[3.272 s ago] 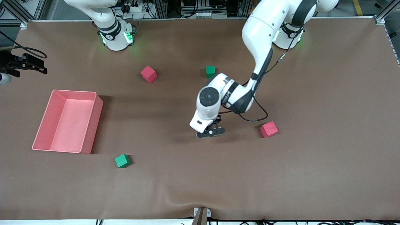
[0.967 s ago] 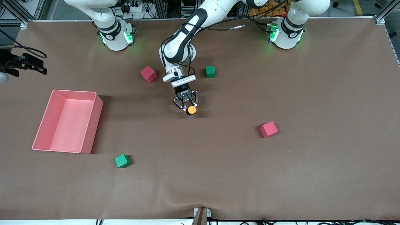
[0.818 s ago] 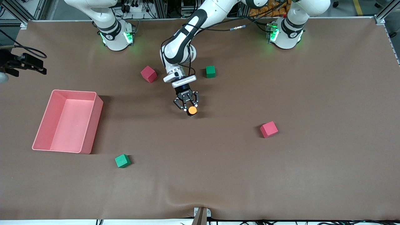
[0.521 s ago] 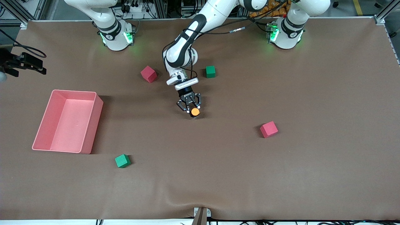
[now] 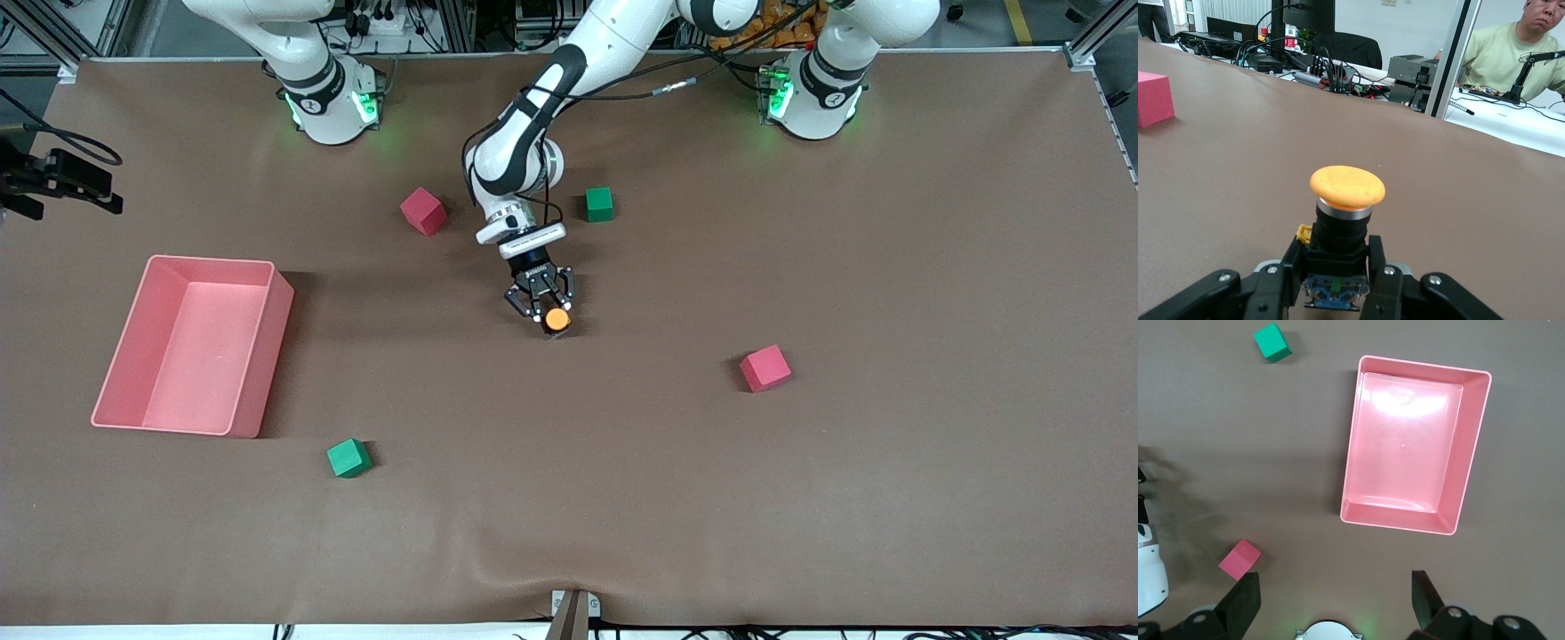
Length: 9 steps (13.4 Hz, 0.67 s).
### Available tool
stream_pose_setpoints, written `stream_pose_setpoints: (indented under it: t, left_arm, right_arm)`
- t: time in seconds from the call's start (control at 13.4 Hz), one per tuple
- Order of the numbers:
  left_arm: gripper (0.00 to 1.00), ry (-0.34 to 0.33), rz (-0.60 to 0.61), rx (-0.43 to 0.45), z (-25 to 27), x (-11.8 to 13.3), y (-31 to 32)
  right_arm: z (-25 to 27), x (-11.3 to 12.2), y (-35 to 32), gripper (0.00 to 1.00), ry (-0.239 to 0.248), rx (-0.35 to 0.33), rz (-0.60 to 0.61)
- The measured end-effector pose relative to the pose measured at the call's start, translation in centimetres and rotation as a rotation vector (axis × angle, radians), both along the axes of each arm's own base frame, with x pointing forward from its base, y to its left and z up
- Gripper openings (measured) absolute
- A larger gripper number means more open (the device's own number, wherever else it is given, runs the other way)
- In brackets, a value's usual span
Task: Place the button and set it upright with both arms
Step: 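Lower the button upright onto the table and open the left gripper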
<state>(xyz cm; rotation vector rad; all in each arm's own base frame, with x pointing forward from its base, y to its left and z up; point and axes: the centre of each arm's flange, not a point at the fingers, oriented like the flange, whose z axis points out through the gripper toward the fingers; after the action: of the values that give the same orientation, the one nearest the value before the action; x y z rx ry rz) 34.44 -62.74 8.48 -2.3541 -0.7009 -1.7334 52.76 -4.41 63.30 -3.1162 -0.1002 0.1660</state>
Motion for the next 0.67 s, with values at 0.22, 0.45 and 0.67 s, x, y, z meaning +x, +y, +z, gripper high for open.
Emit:
stream_pose_setpoints:
  t: [0.22,0.45,0.67]
  left_arm:
    - [0.41,0.002,-0.005,0.01,-0.7,-0.36,0.08]
    - [0.41,0.002,-0.006,0.012,-0.82,-0.39,0.11]
    - [0.41,0.002,-0.006,0.012,-0.82,-0.39,0.11]
  right_arm:
    - [0.0,0.11,0.11,1.0,-0.005,0.003,0.001]
    - [-0.02,0.13,0.25,1.0,-0.005,0.008,0.003]
    - [-0.08,0.15,0.28,1.0,-0.003,0.008,0.004]
